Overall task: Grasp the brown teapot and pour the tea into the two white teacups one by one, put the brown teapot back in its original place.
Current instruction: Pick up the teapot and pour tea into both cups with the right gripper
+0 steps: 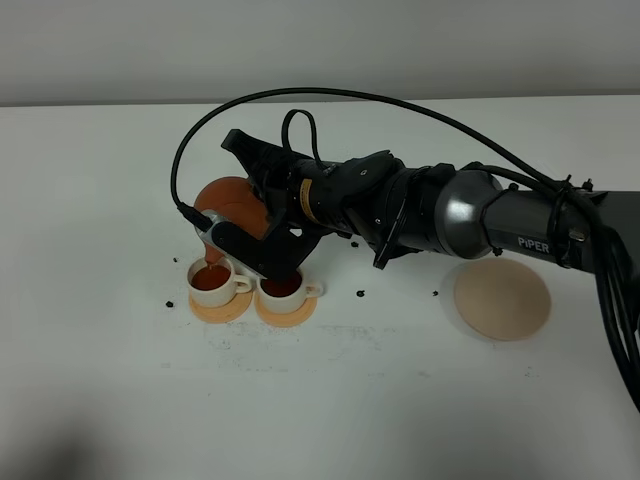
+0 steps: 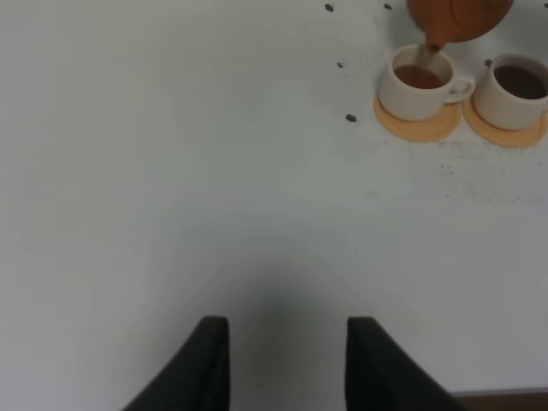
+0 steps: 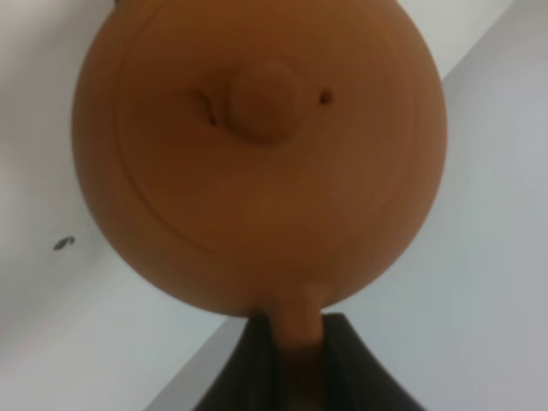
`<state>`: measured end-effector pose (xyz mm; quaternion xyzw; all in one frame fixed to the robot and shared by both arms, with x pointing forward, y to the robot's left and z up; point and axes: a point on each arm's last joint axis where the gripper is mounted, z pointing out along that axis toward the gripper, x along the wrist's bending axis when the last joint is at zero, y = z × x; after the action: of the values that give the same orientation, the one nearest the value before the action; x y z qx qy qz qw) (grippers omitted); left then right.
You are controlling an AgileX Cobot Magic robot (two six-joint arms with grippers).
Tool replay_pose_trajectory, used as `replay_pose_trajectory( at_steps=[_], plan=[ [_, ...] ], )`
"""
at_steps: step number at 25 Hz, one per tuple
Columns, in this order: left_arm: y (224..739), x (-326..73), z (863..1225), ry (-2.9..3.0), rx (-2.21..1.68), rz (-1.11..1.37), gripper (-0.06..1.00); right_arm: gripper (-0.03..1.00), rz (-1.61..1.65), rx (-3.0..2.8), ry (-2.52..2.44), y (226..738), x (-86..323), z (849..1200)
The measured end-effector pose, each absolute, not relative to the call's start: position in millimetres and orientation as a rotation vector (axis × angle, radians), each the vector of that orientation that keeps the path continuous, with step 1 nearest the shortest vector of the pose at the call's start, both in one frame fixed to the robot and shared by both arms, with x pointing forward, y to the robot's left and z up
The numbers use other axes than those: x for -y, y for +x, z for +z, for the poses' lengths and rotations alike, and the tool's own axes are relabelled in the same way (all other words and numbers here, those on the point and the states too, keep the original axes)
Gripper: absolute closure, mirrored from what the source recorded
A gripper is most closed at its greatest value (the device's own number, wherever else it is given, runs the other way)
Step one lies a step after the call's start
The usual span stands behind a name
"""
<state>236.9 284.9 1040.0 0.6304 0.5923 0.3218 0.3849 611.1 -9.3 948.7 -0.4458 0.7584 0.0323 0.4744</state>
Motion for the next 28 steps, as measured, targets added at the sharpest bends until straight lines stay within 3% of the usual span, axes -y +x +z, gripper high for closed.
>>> replay_pose_trajectory(
  at_steps=[28],
  plan=[
    [236.9, -284.9, 1040.0, 1.606, -1.509, 0.820, 0.63, 0.88, 0.026, -1.820, -1.120, 612.7, 9.0, 951.3]
  ],
)
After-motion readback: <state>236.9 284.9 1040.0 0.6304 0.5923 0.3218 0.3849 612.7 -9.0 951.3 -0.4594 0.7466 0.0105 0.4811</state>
